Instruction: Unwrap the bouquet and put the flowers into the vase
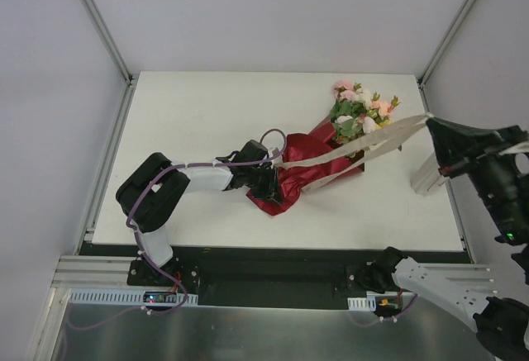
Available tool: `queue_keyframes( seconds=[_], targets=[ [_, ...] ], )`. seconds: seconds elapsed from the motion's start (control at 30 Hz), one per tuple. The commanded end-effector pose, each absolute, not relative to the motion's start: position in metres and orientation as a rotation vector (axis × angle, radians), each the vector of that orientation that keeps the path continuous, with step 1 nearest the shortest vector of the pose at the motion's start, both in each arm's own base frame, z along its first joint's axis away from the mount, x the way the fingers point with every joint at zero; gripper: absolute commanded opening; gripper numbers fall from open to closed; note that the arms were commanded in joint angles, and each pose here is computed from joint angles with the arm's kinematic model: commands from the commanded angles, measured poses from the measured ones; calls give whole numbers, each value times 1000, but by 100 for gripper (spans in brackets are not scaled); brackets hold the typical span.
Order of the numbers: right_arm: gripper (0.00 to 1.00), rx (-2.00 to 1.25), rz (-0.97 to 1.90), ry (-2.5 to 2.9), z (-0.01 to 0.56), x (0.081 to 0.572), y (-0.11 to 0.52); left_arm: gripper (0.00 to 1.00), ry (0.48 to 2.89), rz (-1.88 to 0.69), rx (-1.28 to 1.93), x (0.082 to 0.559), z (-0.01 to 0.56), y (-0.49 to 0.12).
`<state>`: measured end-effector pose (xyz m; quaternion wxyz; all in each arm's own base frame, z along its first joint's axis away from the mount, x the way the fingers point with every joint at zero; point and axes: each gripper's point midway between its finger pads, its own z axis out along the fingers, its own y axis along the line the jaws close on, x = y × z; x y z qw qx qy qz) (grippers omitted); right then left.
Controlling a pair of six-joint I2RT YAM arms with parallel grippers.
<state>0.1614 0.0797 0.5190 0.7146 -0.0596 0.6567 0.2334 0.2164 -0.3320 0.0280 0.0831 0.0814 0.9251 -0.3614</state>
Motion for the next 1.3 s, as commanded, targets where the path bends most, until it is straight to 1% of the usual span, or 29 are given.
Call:
queue_keyframes(
  seconds=[0.0,0.17,0.3,0.33,0.4,0.43,0.5,0.57,0.7,0.73,0.8,0.83,0.87,0.9,0.97,1.07,1.1,1.2,1.27],
  targets=[
    [1,-76,376,1432,516,159,46,17,2753,-1026,246,218,23,-325],
    [1,-69,348,1417,515,153,35,18,2727,-1058,251,219,35,-327],
    [1,-124,357,1439,506,155,45,27,2680,-1118,270,215,56,-329],
    [1,-156,362,1458,500,157,52,34,2632,-1148,290,215,72,-331],
    [1,-252,384,1511,484,161,73,46,2573,-1179,328,215,91,-331],
    [1,-290,388,1543,474,165,82,55,2506,-1210,360,215,112,-332],
    [1,-378,426,1595,456,168,103,60,2425,-1269,447,209,135,-335],
    [1,-462,471,1636,439,169,123,66,2306,-1337,532,202,171,-336],
    [1,-601,579,1674,418,164,154,70,2109,-1440,685,185,227,-336],
    [1,-647,629,1676,416,158,163,73,2050,-1467,733,178,242,-336],
    [1,-744,748,1666,412,147,185,85,1932,-1515,868,162,264,-343],
    [1,-771,791,1657,412,143,192,88,1886,-1516,907,156,272,-345],
    [1,-826,872,1644,411,133,203,88,1834,-1492,956,153,276,-347],
    [1,-846,909,1620,414,130,209,88,1769,-1489,1008,142,283,-354],
    [1,-903,995,1587,418,118,219,89,1631,-1427,1061,136,294,-358],
    [1,-918,1061,1552,426,109,223,93,1480,-1402,1062,130,303,-365],
    [1,-910,1076,1536,430,108,224,95,1460,-1405,1076,124,300,-367],
    [1,-863,1083,1522,437,110,223,95,1419,-1393,1083,121,303,-377],
    [1,-811,1067,1534,440,116,220,93,1457,-1345,1056,126,295,-387]
  ],
)
